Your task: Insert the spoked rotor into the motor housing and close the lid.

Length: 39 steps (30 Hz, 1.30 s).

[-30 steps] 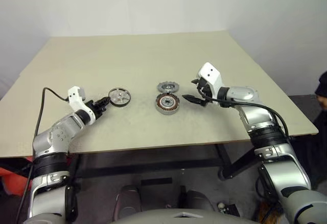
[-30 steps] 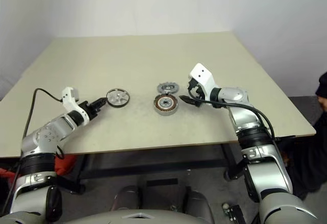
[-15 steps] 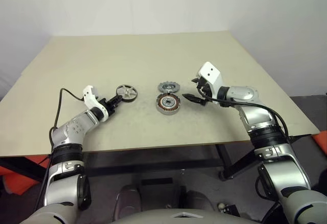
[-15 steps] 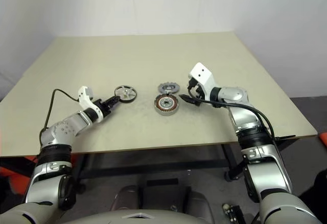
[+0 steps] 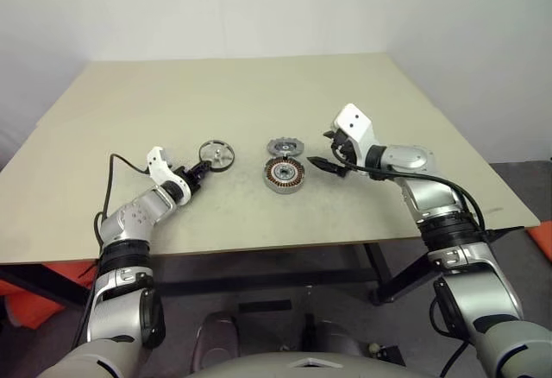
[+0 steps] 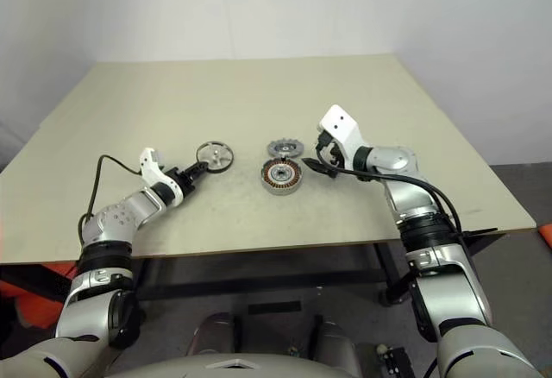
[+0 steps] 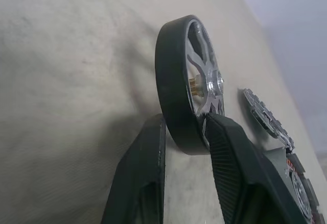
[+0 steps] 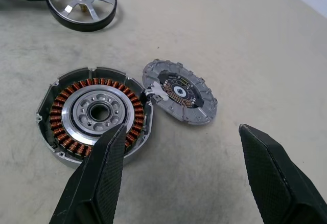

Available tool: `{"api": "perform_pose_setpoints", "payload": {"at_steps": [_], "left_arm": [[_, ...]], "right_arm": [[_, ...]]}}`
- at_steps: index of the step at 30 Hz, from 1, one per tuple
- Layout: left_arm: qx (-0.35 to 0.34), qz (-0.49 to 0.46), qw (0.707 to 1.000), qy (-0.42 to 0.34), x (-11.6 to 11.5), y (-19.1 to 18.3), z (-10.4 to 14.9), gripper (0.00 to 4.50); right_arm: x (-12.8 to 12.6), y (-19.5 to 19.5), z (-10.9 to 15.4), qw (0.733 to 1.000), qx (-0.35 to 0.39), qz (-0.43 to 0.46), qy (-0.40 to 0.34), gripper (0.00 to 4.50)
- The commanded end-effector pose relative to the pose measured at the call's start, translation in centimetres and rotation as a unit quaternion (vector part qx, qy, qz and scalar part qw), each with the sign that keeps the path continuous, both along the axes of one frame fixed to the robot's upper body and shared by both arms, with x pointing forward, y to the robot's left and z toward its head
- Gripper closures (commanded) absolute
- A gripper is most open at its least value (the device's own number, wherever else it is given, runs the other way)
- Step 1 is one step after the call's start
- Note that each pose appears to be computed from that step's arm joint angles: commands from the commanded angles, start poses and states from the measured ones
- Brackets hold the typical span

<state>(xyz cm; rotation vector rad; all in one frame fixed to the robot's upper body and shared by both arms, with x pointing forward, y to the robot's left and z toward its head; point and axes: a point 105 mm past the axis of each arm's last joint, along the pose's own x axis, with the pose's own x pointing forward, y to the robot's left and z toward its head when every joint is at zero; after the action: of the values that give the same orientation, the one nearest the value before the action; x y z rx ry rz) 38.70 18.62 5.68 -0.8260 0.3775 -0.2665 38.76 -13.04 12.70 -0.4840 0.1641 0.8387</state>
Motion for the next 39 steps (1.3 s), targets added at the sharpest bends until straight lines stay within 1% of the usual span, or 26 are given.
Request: {"api": "perform_pose_setpoints", "payload": {"at_steps": [1,8,10,13,17,20,25,27,33,39], "left_arm": [[-0.003,0.002,1.0,-0.011,0.5,-0.2,0.6,3.83],[-0.01,-0.004,1.0,-0.023,0.6,-0.5,1.1,3.83],[-0.021,-0.008,0.999,-0.031,0.6,-0.8,1.6,3.83],[-0.063,-0.019,0.997,-0.051,0.5,-1.6,3.0,3.83],[-0.135,-0.05,0.986,-0.083,0.1,-3.4,5.7,3.83],[-0.17,-0.074,0.978,-0.093,-0.3,-4.8,6.9,3.83],[-0.219,-0.119,0.964,-0.093,-0.8,-7.0,8.3,3.83],[-0.23,-0.14,0.959,-0.083,-1.0,-8.3,8.4,3.83],[-0.242,-0.19,0.951,-0.037,-1.3,-11.8,7.2,3.83],[-0.258,-0.232,0.938,-0.005,-2.2,-13.6,6.7,3.83]], "right_arm": [[0.4,0.5,2.1,0.999,0.004,0.009,-0.037,0.53],[0.4,0.4,2.2,0.999,0.002,0.005,-0.041,0.53],[0.5,0.4,2.2,0.999,0.002,0.003,-0.043,0.53],[0.7,0.2,2.3,0.999,-0.001,-0.004,-0.047,0.53],[1.2,-0.9,2.3,0.998,-0.018,-0.031,-0.051,0.53],[1.2,-1.2,2.0,0.998,-0.025,-0.032,-0.048,0.53],[0.7,-1.8,1.8,0.998,-0.037,-0.026,-0.043,0.53],[0.8,-2.3,1.8,0.997,-0.045,-0.033,-0.045,0.53],[0.6,-4.2,1.8,0.995,-0.069,-0.055,-0.046,0.53],[-0.1,-4.9,1.6,0.994,-0.078,-0.058,-0.043,0.53]]}}
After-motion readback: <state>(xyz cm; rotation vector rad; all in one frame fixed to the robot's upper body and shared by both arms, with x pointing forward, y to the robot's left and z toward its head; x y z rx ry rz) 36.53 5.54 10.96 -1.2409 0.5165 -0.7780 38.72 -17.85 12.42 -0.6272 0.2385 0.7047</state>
